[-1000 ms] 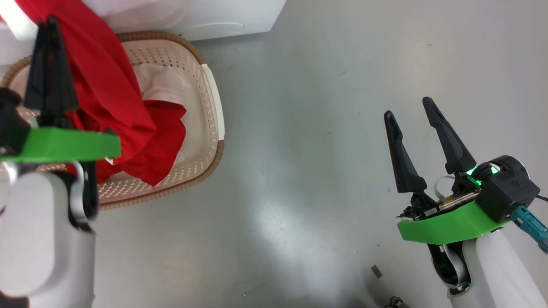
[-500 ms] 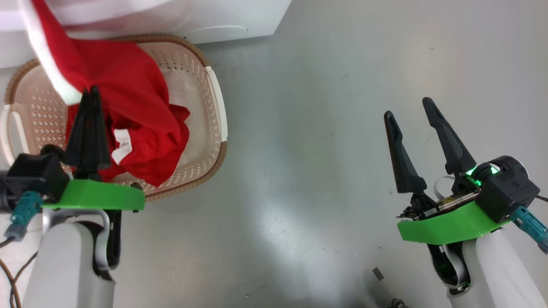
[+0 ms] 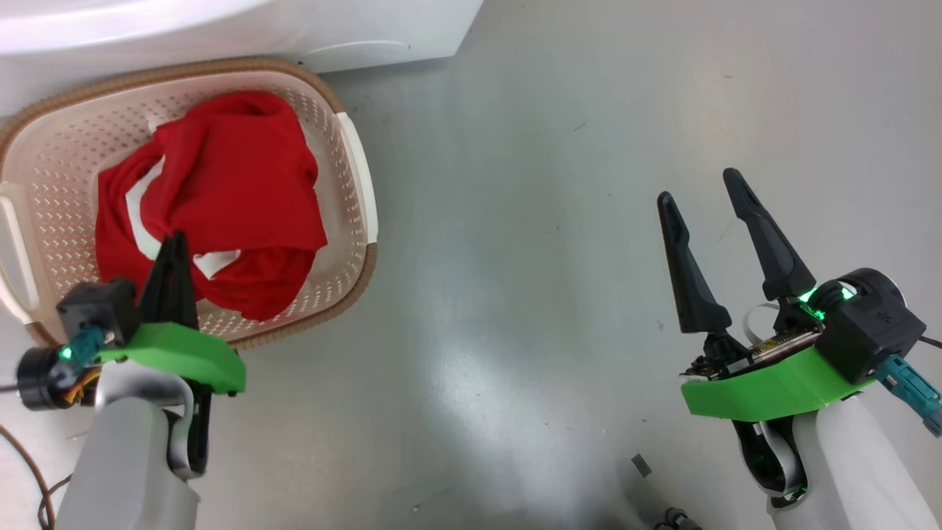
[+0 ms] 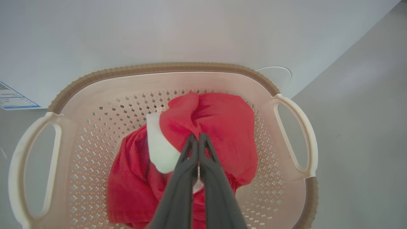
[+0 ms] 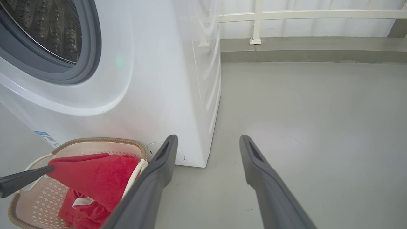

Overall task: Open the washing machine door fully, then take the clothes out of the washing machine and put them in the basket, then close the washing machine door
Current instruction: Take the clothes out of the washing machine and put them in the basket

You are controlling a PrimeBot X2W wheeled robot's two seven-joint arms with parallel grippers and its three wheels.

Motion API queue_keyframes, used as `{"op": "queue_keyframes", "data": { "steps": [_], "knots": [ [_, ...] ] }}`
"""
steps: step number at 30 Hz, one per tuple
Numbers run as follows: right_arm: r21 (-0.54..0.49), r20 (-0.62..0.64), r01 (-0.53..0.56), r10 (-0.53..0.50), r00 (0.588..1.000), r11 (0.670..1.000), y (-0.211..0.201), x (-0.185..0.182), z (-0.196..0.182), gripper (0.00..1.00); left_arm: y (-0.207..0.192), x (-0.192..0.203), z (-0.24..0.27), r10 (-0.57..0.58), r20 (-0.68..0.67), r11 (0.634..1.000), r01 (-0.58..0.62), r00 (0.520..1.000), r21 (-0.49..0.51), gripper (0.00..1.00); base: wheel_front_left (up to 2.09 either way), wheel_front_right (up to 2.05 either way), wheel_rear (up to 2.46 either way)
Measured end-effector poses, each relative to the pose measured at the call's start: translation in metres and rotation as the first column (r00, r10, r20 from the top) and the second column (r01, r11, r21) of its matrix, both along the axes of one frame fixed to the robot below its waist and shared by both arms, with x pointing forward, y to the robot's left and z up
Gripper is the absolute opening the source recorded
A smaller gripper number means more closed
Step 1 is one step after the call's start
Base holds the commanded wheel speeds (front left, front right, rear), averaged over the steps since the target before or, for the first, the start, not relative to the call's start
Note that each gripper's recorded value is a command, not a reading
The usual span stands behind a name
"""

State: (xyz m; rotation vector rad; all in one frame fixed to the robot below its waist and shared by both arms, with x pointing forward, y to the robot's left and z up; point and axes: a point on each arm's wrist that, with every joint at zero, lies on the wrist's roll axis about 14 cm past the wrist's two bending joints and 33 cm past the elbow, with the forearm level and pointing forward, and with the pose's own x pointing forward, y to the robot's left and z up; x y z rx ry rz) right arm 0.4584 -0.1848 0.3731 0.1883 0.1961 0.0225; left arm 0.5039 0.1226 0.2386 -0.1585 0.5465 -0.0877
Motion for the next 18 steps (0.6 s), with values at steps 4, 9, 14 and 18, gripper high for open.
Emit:
{"op": "queue_keyframes", "data": {
  "steps": [4, 9, 14, 18],
  "knots": [
    [0.01, -0.004, 0.007, -0.007, 1.0, 1.0, -0.001, -0.001, -0.001, 1.0, -0.004, -0.005, -0.02, -0.016, -0.083, 1.0, 0.017, 0.996, 0.004, 0.0, 0.0, 0.0, 0.0],
    [0.015, -0.011, 0.012, -0.012, 1.0, 1.0, -0.002, -0.002, -0.003, 1.0, -0.001, -0.013, -0.045, -0.04, -0.2, 0.998, 0.049, 0.979, 0.039, 0.0, 0.0, 0.0, 0.0],
    [0.013, -0.013, 0.023, -0.023, 1.0, 1.0, -0.006, -0.003, -0.003, 1.0, -0.003, -0.018, -0.06, -0.059, -0.269, 0.996, 0.074, 0.961, 0.046, 0.0, 0.0, 0.0, 0.0],
    [0.012, -0.018, 0.027, -0.027, 0.999, 1.0, -0.008, -0.004, -0.005, 1.0, -0.004, -0.023, -0.069, -0.064, -0.318, 0.995, 0.084, 0.946, 0.051, 0.0, 0.0, 0.0, 0.0]
  ]
}}
